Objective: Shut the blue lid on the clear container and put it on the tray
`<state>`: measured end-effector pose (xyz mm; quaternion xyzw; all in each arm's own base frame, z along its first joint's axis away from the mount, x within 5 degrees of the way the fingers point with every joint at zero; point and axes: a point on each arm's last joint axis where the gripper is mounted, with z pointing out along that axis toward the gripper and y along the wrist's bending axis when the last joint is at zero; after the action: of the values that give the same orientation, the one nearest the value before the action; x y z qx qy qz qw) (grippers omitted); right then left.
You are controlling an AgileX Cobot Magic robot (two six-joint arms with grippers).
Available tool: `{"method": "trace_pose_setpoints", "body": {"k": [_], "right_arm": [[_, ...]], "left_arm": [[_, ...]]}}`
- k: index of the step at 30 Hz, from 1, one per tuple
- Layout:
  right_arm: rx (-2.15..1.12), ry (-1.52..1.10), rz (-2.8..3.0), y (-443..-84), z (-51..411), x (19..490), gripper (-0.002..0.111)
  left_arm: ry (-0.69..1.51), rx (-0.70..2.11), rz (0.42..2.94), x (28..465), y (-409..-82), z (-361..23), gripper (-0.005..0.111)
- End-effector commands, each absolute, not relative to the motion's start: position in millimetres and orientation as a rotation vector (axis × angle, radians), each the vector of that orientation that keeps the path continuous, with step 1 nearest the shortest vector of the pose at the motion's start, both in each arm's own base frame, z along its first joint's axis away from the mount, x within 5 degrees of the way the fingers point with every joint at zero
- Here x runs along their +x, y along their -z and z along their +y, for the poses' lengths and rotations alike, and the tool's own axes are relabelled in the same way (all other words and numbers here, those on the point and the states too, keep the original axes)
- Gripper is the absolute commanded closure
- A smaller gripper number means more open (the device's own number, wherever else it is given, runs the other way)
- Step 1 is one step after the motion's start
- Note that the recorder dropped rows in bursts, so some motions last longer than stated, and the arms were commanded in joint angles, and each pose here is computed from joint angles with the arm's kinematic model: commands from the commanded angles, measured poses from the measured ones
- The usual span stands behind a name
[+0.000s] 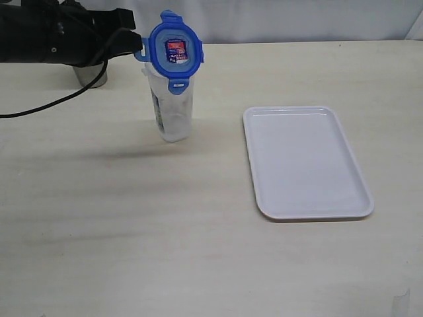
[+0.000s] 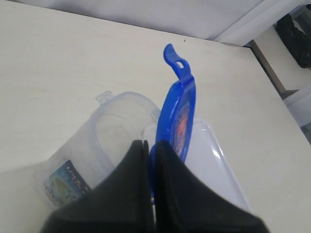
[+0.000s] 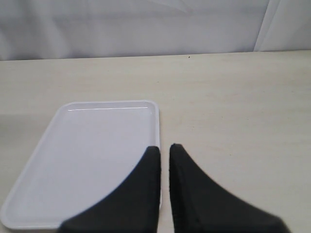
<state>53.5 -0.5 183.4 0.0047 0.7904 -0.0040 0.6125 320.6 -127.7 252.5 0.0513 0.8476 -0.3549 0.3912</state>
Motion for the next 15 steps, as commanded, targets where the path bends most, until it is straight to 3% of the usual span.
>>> {"method": "trace_pose_setpoints", "body": {"k": [1,15], "right_arm": [[0.016,0.008,1.826,-182.2,-0.5,53.5,0.101],[0.016,0.008,1.826,-182.2,-0.5,53.5,0.101]], "left_arm": [[0.86,0.101,2.156,322.3,-252.2,-124.0,0.107],[0.884,0.114,2.155,321.2,-252.8,-125.5,0.107]]}}
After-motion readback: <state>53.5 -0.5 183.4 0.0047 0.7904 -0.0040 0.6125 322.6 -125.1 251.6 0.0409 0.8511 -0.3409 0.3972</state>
